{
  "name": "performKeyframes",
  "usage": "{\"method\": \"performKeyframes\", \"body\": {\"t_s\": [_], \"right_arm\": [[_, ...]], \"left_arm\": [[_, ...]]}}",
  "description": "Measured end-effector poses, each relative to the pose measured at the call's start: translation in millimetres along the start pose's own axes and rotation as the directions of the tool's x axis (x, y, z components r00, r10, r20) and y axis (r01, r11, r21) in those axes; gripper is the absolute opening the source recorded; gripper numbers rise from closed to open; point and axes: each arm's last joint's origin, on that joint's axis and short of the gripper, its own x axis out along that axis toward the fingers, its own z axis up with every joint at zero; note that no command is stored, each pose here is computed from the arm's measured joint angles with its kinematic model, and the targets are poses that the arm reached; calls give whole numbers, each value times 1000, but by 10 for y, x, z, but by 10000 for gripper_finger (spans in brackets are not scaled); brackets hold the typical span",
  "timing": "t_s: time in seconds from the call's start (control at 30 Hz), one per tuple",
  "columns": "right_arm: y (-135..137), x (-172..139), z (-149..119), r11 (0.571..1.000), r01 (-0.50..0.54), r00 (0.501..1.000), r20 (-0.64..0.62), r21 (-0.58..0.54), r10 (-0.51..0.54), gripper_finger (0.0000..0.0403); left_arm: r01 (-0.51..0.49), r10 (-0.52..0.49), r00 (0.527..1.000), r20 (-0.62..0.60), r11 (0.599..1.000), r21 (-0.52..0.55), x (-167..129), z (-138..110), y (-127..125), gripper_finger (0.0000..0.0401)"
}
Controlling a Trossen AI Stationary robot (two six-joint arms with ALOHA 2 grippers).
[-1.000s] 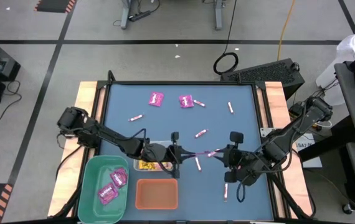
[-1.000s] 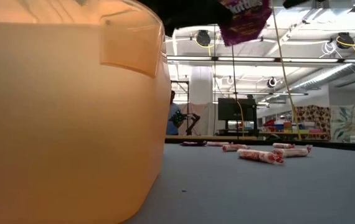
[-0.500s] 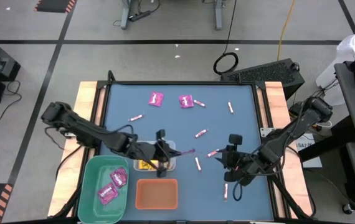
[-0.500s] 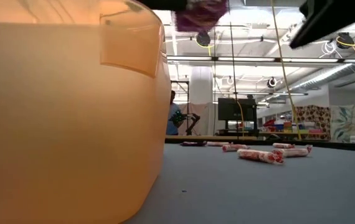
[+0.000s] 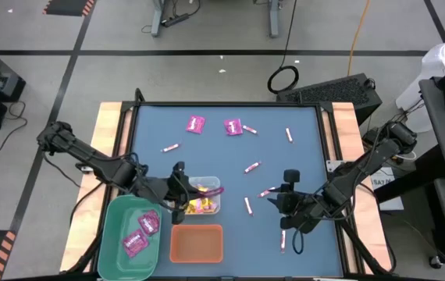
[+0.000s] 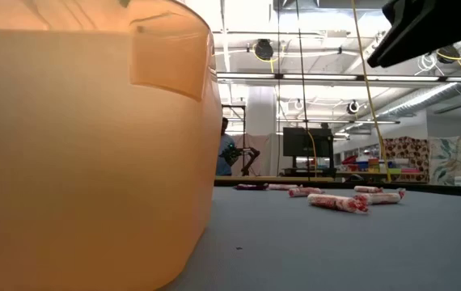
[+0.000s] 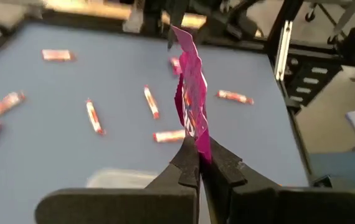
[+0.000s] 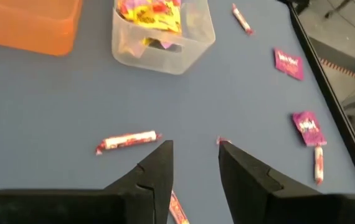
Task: Sort candy
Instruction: Put the purple candy into the green bin
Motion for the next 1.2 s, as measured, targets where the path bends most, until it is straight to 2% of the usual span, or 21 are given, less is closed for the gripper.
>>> {"method": "performKeyframes", "body": {"t_s": [0.17,0.5,0.7,0.8,0.87,0.97,1.07,1.2], "right_arm": [[11,-1,31,1000,-8,1000,25,-9,8,118],[11,0,32,1000,-8,1000,26,-13,8,118],[11,0,32,1000,-8,1000,26,-6,8,118],[11,0,32,1000,-8,1000,26,-6,8,118],[11,0,32,1000,-8,1000,26,-5,8,118],[11,0,32,1000,-8,1000,26,-5,8,118],[11,0,32,1000,-8,1000,26,-5,8,118],[11,0,32,1000,-8,1000,26,-5,8,118]], "left_arm": [[9,-10,999,-39,1000,-17,-68,-22,25,8],[-30,30,999,-18,1000,-2,-116,-7,48,8],[-31,36,999,-38,990,140,-125,-37,36,8],[-31,41,999,-36,970,242,-125,-37,38,8],[-28,43,998,-36,937,349,-124,-36,39,8],[-17,43,998,-37,852,523,-125,-38,39,8],[-21,57,998,-30,731,683,-125,-35,43,8],[-8,60,998,-29,536,844,-125,-35,43,9]]}}
